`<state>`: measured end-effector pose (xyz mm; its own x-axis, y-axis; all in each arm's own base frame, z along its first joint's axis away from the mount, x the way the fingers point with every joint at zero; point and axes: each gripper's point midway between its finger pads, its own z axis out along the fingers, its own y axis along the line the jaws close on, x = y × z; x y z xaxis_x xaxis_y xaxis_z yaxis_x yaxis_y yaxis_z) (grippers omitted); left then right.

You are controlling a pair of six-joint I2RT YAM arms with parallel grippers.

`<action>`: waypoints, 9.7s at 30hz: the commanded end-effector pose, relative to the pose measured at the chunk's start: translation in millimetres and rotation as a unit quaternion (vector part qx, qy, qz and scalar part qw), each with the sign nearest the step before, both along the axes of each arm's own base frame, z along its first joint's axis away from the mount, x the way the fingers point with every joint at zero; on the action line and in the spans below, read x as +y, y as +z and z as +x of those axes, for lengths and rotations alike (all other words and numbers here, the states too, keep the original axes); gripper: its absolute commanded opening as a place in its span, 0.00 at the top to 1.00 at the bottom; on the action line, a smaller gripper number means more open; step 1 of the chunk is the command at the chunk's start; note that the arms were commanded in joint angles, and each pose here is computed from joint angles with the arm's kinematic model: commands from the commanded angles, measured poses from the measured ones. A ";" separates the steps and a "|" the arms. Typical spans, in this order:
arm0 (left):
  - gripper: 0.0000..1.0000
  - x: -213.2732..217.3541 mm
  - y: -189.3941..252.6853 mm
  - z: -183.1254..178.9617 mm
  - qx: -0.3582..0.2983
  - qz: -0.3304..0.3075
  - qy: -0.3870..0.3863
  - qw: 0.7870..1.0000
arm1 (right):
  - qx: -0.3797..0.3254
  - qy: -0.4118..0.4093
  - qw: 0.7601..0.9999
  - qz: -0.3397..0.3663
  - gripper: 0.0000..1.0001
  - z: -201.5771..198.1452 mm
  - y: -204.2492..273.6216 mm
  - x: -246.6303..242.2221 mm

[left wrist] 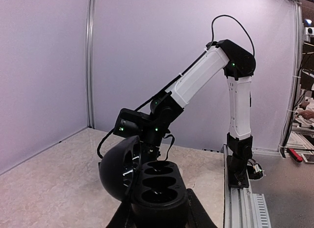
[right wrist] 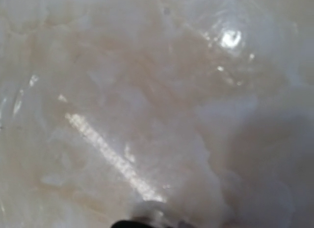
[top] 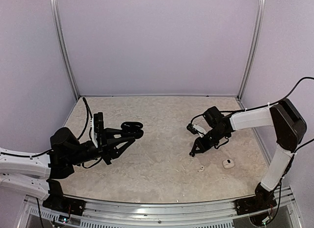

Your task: Insert the wireless bluetooth earbuds into the charging case

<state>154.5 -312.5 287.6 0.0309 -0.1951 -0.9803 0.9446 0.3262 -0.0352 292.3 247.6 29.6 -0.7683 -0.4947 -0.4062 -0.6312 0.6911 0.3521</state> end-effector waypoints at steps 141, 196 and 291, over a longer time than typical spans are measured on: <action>1.00 -3.3 3.8 -32.8 -0.069 -0.034 -0.043 0.996 | -0.466 0.241 0.810 0.262 0.82 -198.3 307.4 223.0; 1.00 -12.3 -0.9 -38.1 -0.083 -0.015 -0.053 0.995 | -0.464 0.208 0.837 0.201 0.98 -166.8 279.0 227.9; 1.00 -6.2 -6.3 -25.7 -0.067 -0.027 -0.049 0.996 | -0.085 -0.264 0.959 -0.061 0.59 63.3 -8.3 -116.8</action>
<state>129.1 -322.9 270.9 0.1134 -0.2270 -0.9673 0.9724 0.2253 0.0612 350.7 126.4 24.0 -0.8502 -0.0941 -0.5181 -0.1980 0.9688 0.1489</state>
